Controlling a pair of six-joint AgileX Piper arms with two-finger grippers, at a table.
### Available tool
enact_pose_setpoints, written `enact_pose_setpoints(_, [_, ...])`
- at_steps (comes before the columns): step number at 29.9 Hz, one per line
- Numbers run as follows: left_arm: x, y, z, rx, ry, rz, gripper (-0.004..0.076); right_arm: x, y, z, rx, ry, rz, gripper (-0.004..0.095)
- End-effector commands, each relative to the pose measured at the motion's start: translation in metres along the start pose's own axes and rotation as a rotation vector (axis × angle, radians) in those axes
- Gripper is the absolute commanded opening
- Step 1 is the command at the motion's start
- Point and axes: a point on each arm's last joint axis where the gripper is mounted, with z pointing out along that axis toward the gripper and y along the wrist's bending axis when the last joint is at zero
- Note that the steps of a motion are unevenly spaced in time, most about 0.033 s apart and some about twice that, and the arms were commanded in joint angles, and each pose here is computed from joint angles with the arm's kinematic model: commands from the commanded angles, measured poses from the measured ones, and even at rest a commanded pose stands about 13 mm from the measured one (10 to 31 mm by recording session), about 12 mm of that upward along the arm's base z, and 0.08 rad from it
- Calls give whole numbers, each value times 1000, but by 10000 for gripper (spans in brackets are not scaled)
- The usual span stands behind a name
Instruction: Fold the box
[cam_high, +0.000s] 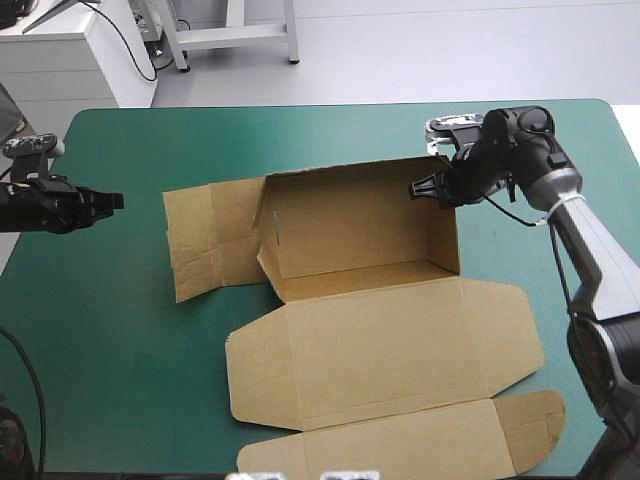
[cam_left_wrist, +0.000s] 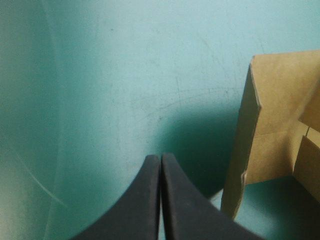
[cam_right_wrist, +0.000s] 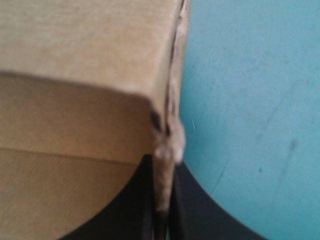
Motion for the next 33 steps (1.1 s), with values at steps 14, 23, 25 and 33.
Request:
enact_pose_setpoints(14, [-10,-8,-16,4,-116,-11,-8,-36,-5,17,15,-12,-10,290])
enact_pose_setpoints(23, [-10,-8,-16,6,-113,-11,-8,-42,-1,-23,21,-123,55,745])
enact_pose_setpoints(25, [-10,-8,-16,5,-114,-11,-8,-38,-1,-33,29,-138,54,746])
enact_pose_setpoints(33, [-10,-8,-16,5,-114,-9,-8,-23,-3,-15,38,-51,63,740])
